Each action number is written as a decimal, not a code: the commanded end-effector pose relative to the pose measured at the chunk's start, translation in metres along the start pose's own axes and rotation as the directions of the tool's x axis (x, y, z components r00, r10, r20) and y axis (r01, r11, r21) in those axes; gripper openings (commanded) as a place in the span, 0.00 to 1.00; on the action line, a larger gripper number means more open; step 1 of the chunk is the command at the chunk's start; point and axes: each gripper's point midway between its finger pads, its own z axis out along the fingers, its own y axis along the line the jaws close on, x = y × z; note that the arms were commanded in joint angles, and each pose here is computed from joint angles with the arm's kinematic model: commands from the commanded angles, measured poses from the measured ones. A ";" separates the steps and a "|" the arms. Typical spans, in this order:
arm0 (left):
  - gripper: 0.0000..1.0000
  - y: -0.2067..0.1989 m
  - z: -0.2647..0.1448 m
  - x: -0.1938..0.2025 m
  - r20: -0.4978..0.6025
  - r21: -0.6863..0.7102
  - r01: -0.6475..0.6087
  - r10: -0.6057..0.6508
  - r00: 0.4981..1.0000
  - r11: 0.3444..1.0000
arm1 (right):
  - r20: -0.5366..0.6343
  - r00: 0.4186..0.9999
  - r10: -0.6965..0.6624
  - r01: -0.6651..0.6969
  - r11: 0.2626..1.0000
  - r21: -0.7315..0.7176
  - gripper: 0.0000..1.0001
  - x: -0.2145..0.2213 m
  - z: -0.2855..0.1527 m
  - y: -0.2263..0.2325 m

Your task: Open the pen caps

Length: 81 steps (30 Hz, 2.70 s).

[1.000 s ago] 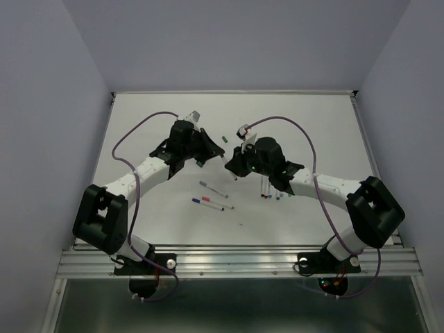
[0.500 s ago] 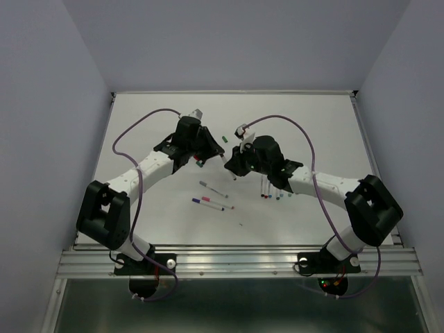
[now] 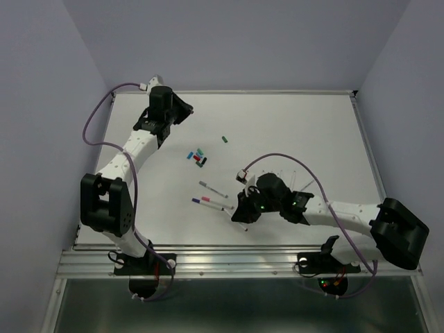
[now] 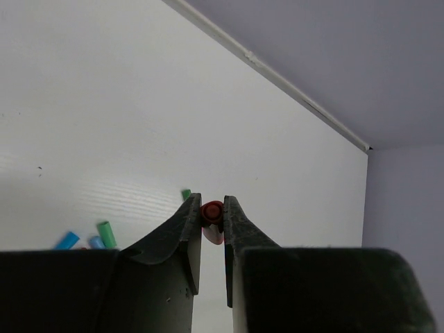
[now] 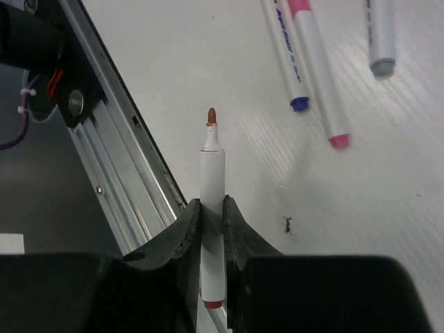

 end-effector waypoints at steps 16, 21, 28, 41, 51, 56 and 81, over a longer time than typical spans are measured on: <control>0.00 0.133 -0.030 0.108 -0.264 -0.301 -0.113 0.031 0.964 0.947 | 0.383 0.908 0.169 -0.400 0.619 0.676 0.01 -0.073 -0.039 -0.170; 0.00 0.149 -0.030 0.119 -0.289 -0.338 -0.136 0.034 0.957 0.932 | 0.396 0.904 0.161 -0.415 0.551 0.724 0.01 -0.082 -0.037 -0.191; 0.00 0.161 -0.019 0.132 -0.330 -0.364 -0.158 0.031 0.943 0.918 | 0.377 0.915 0.140 -0.397 0.473 0.787 0.11 -0.082 -0.046 -0.206; 0.10 0.163 0.003 0.138 -0.359 -0.368 -0.171 0.030 0.933 0.914 | 0.308 0.947 0.096 -0.301 0.610 0.733 0.63 -0.100 -0.043 -0.180; 0.59 0.159 0.003 0.138 -0.368 -0.355 -0.179 0.038 0.929 0.917 | 0.280 0.958 -0.069 -0.109 0.814 0.571 0.96 -0.129 -0.034 -0.137; 0.59 0.148 -0.002 0.130 -0.357 -0.332 -0.173 0.046 0.933 0.927 | 0.219 0.960 -0.175 0.043 0.863 0.503 1.00 -0.133 -0.022 -0.114; 0.99 0.125 -0.064 0.064 -0.139 -0.349 -0.136 0.092 0.986 0.927 | 0.019 0.947 -0.320 0.270 0.829 0.489 1.00 -0.122 0.085 -0.115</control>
